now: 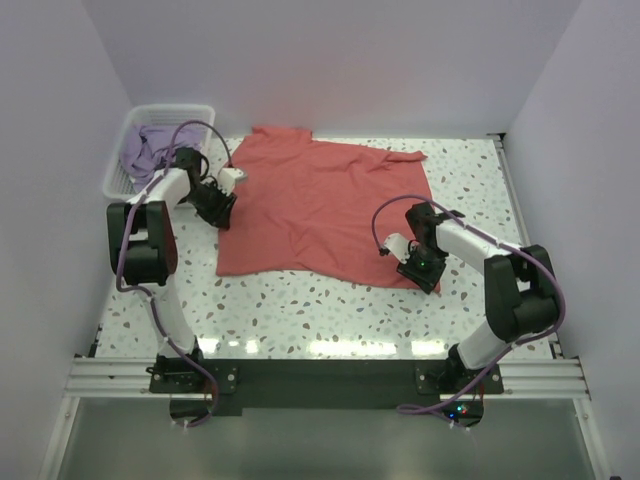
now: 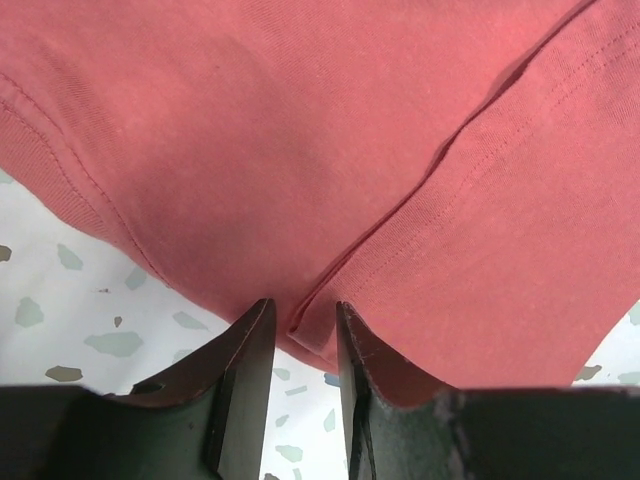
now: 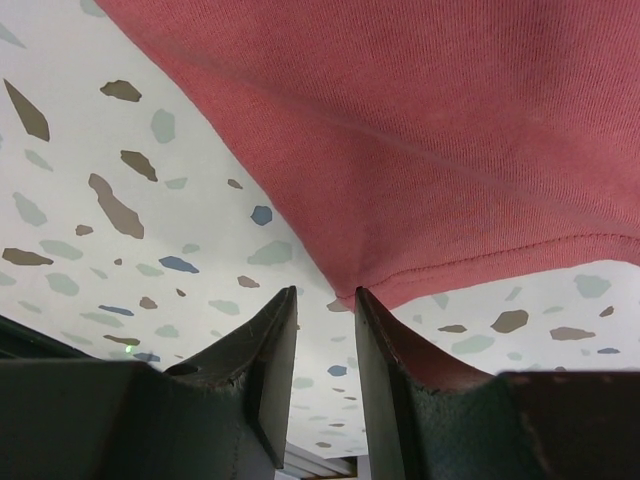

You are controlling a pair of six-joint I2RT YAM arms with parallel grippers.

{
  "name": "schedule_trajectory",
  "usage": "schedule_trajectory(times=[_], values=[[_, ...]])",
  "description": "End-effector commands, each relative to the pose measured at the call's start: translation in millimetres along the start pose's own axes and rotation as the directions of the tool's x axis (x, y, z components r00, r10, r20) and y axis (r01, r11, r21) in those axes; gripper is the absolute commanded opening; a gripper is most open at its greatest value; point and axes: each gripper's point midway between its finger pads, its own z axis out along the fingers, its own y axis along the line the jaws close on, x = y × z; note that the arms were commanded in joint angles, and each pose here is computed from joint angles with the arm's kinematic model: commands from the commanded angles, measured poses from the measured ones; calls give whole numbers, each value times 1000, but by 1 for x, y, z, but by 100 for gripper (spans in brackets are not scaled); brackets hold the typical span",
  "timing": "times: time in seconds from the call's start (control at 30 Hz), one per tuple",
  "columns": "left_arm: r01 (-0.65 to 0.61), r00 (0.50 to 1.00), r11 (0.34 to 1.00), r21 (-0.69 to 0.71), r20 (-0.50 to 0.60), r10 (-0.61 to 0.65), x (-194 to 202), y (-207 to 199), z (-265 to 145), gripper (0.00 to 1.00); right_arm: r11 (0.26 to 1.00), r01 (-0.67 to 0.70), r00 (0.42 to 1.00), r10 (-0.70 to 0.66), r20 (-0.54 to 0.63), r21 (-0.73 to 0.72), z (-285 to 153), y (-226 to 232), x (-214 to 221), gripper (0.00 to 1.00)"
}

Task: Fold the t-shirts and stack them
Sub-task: Flatten the tshirt out

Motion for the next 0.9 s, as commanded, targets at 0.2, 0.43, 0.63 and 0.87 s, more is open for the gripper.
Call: schedule_trajectory(times=[0.2,0.43,0.63,0.87], values=[[-71,997,997,4,32,71,-10,-8,-22,19,999,-4,1000,4,-9,47,-3,-12,-3,34],[-125,991,990,58,59,121,-13,-29,-42,0,997,-13,999,17,-51,71,5,-20,3,33],[-345,939,910,232,101,330,8,-98,-89,0,997,-39,996,45,-79,73,9,-27,12,33],[-679,728,710,187,48,684,87,-160,-122,0,996,-33,990,44,-131,86,14,-32,30,33]])
